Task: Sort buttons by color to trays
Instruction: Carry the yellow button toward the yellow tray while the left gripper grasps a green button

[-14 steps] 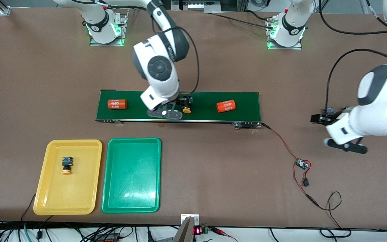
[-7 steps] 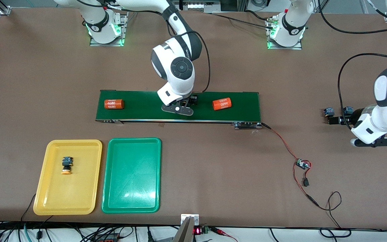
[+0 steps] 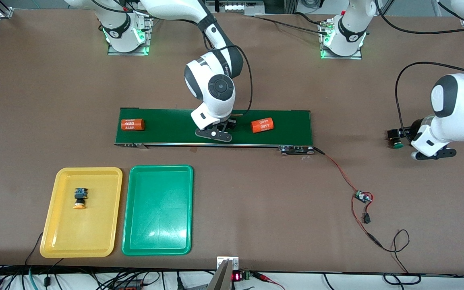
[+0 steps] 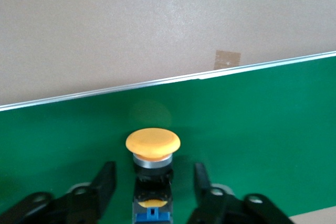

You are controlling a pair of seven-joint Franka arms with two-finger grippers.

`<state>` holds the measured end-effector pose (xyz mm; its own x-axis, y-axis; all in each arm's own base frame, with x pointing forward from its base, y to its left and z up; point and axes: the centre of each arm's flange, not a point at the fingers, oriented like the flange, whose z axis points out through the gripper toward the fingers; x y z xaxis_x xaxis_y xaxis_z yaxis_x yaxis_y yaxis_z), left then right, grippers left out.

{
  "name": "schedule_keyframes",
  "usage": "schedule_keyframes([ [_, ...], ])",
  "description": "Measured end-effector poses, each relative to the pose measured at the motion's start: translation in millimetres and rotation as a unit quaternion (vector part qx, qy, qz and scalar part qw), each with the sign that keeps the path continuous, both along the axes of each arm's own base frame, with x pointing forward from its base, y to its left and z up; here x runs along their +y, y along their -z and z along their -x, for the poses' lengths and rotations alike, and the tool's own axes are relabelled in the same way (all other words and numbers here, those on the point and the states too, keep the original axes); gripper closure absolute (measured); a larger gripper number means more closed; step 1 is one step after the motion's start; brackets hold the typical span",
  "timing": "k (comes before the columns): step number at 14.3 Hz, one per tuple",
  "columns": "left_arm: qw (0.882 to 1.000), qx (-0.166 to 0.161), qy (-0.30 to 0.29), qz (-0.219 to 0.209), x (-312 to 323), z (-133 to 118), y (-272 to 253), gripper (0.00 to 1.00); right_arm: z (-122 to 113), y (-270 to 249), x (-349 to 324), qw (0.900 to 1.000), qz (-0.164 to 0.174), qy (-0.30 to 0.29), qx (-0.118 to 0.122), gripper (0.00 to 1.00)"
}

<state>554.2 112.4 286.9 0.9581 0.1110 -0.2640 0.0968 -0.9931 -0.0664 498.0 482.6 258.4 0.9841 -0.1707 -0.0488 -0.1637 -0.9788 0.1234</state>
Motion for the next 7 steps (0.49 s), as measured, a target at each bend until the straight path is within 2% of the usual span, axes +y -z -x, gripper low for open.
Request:
schedule_keyframes([
  [3, 0.999, -0.047, 0.026, 0.002, 26, 25, 45, 0.00, -1, 0, -1, 1.000, 0.000, 0.001, -0.001, 0.68],
  [5, 0.998, -0.056, 0.029, 0.003, 28, 44, 76, 0.00, -4, -4, -1, 1.000, -0.002, 0.002, -0.005, 0.68],
  [7, 0.998, -0.051, 0.031, 0.006, 27, 54, 97, 0.00, -12, -15, -1, 1.000, -0.008, 0.004, -0.017, 0.68],
])
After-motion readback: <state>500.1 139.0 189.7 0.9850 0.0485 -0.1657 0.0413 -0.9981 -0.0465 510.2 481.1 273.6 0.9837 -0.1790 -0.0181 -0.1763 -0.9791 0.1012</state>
